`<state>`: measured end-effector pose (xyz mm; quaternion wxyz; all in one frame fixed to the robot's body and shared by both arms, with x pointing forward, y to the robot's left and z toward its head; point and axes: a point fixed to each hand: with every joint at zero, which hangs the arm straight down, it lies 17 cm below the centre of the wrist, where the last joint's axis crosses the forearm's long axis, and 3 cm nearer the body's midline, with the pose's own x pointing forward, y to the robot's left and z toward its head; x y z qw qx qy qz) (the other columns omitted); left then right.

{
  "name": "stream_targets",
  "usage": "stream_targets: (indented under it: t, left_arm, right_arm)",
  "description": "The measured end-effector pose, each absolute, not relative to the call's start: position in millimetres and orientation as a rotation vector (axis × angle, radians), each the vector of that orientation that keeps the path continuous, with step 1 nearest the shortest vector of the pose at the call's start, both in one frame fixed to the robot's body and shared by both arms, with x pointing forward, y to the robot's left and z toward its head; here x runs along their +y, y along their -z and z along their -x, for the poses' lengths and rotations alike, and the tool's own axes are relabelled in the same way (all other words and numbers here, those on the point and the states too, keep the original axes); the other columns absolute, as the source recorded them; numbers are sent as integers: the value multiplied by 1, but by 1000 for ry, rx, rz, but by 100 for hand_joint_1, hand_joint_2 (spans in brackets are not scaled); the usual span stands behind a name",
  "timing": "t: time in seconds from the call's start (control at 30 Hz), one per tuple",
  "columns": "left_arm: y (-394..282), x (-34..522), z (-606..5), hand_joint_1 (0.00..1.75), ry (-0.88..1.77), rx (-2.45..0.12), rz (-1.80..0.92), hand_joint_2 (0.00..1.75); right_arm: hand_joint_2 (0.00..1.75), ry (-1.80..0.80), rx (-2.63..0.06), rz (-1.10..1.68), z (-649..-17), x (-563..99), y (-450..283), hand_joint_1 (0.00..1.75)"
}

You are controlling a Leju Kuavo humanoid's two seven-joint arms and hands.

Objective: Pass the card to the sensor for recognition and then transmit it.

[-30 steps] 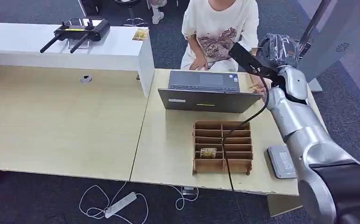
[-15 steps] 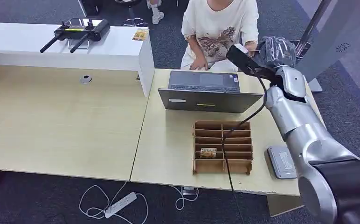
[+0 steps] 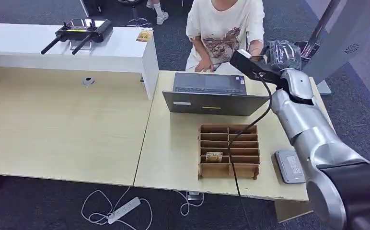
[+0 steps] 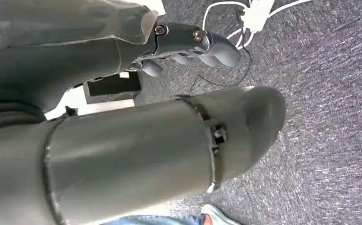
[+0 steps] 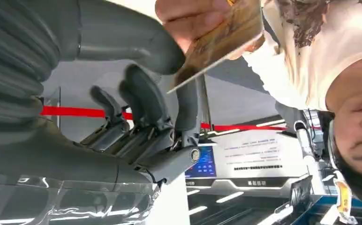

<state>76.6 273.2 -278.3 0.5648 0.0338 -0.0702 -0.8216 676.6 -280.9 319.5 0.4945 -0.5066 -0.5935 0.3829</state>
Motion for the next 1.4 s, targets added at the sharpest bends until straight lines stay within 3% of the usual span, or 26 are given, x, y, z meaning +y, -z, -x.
stream_targets:
  t: [0.83,1.03,1.4]
  left_arm:
    - [278,272,-76,0,1946,-166,-79,0]
    - [278,273,-77,0,1945,-165,-83,0]
    - [279,272,-78,0,1945,-175,-96,0]
  right_arm:
    - [175,-759,-1567,1065,-676,-277,-327,0]
    - [175,-636,-1704,897,-673,-273,-336,0]
    - [175,-272,-1929,342,-659,-282,-344,0]
